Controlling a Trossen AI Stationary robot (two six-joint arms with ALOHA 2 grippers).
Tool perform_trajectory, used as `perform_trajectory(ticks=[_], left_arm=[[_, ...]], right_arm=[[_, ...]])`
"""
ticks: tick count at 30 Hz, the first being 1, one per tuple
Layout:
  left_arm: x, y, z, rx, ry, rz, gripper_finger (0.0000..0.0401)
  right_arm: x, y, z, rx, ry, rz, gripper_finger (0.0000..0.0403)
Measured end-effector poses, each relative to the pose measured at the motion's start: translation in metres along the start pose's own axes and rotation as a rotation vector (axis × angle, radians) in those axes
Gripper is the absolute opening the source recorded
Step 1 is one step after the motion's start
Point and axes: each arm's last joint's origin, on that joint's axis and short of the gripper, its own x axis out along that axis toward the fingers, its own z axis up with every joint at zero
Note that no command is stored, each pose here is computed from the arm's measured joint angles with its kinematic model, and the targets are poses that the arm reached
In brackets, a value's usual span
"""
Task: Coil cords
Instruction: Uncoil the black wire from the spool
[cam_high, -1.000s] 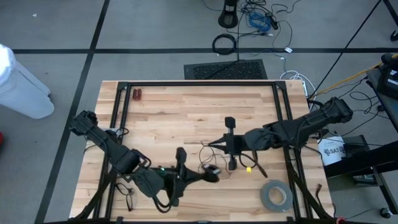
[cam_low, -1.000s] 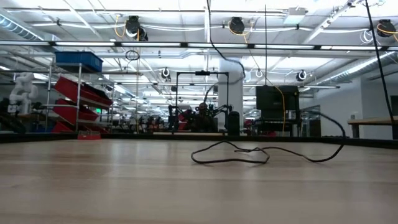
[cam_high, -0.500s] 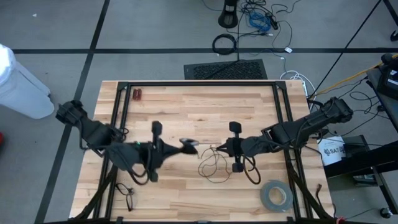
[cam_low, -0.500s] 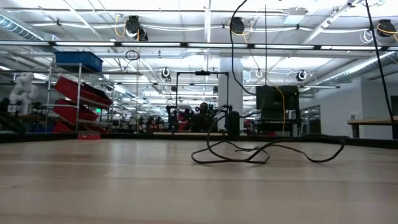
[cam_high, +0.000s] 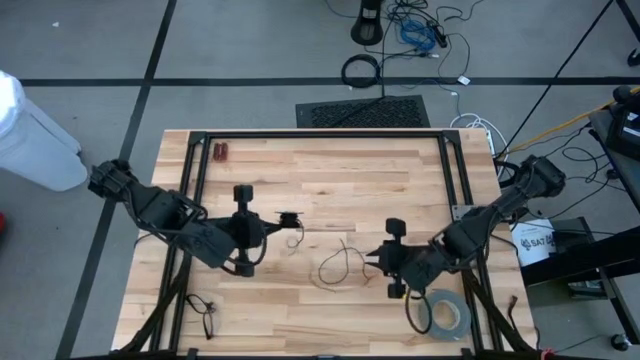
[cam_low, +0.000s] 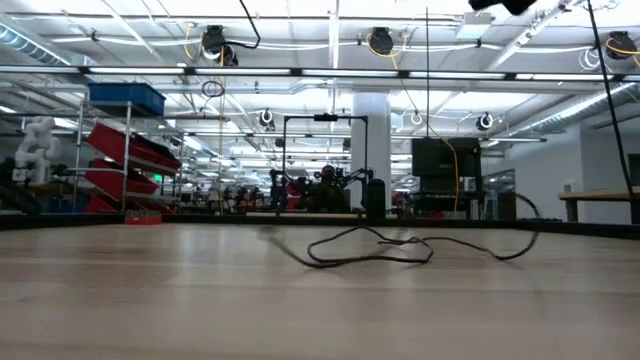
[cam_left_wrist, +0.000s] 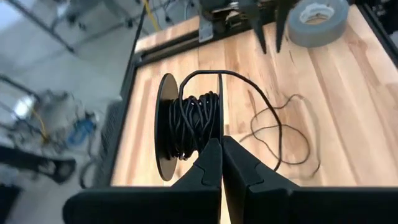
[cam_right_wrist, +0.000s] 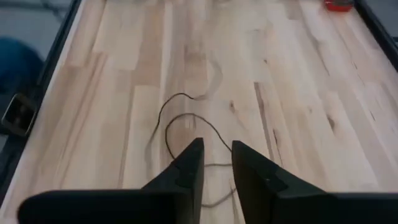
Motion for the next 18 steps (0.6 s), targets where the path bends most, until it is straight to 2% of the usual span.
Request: perform_trajectory(ticks=[4,6,11,18], left_arm=[[0.005,-0.004,-0.002,-0.098,0.034,0.005,0.0000],[0.010,-0.007,-0.002,-0.121,0.043,0.014,0.0000],[0.024,-0.013,-0.001,-0.132,0.053,0.122,0.0000],[0.041,-0.020,0.005,-0.114,0.041,0.134,0.0000]], right_arm=[[0.016,0.011,-0.020,0.065,-0.143,-0.002,0.0081],[0.025,0.015,-0.026,0.055,-0.234,0.026,0.0085],[0.041,0.017,-0.032,0.047,-0.399,0.067,0.0112],[0.051,0.008,-0.028,0.063,-0.411,0.046,0.0194]])
